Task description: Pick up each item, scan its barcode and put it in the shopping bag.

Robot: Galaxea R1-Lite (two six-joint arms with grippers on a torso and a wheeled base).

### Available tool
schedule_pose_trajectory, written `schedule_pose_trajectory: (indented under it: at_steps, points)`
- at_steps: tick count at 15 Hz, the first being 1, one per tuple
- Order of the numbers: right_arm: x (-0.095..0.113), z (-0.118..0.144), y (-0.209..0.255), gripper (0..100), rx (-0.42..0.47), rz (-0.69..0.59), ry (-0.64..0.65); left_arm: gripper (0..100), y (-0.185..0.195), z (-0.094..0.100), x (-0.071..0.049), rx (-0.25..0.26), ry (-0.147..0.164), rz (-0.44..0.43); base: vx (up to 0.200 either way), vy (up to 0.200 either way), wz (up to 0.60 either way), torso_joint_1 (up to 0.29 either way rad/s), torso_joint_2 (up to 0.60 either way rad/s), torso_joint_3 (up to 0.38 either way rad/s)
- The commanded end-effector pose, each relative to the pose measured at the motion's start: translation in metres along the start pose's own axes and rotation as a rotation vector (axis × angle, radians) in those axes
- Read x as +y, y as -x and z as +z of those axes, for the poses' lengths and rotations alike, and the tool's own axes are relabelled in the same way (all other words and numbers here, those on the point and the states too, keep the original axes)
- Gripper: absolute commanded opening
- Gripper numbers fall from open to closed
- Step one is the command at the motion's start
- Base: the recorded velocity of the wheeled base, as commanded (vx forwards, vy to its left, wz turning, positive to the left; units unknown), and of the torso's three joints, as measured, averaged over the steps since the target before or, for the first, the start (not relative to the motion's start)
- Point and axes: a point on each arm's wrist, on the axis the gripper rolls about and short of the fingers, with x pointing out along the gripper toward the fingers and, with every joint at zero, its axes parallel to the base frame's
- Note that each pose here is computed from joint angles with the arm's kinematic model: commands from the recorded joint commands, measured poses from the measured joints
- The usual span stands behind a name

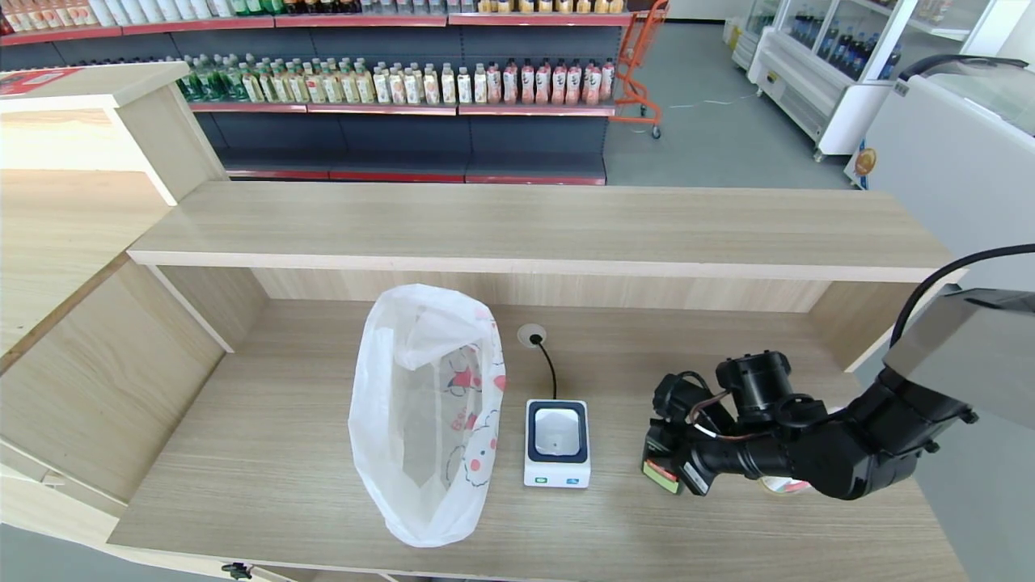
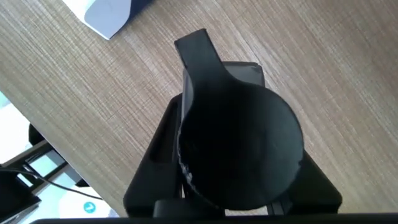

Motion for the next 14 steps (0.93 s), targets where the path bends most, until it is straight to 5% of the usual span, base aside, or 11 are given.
schedule_pose_trajectory:
  at_steps: [1,4,7,11,14]
  points:
    - [0.004,0.005,0.028,0,-0.044,-0.025,-0.062,100,0.0,0.0,0.0,-0.001,0.0,0.0,0.0,0.0,0.0,0.0,0.0,0.0]
    - [-0.001,0.006,0.089,0,-0.15,-0.13,-0.209,100,0.0,0.0,0.0,-0.001,0.0,0.0,0.0,0.0,0.0,0.0,0.0,0.0]
    - [0.017,-0.009,0.152,0,-0.241,-0.251,-0.098,100,0.0,0.0,0.0,-0.001,0.0,0.0,0.0,0.0,0.0,0.0,0.0,0.0]
    - [0.022,-0.008,0.188,0,-0.297,-0.428,0.432,100,0.0,0.0,0.0,-0.001,0.0,0.0,0.0,0.0,0.0,0.0,0.0,0.0]
    - [0.032,-0.008,0.179,0,-0.468,-0.226,0.981,100,0.0,0.0,0.0,-0.001,0.0,0.0,0.0,0.0,0.0,0.0,0.0,0.0]
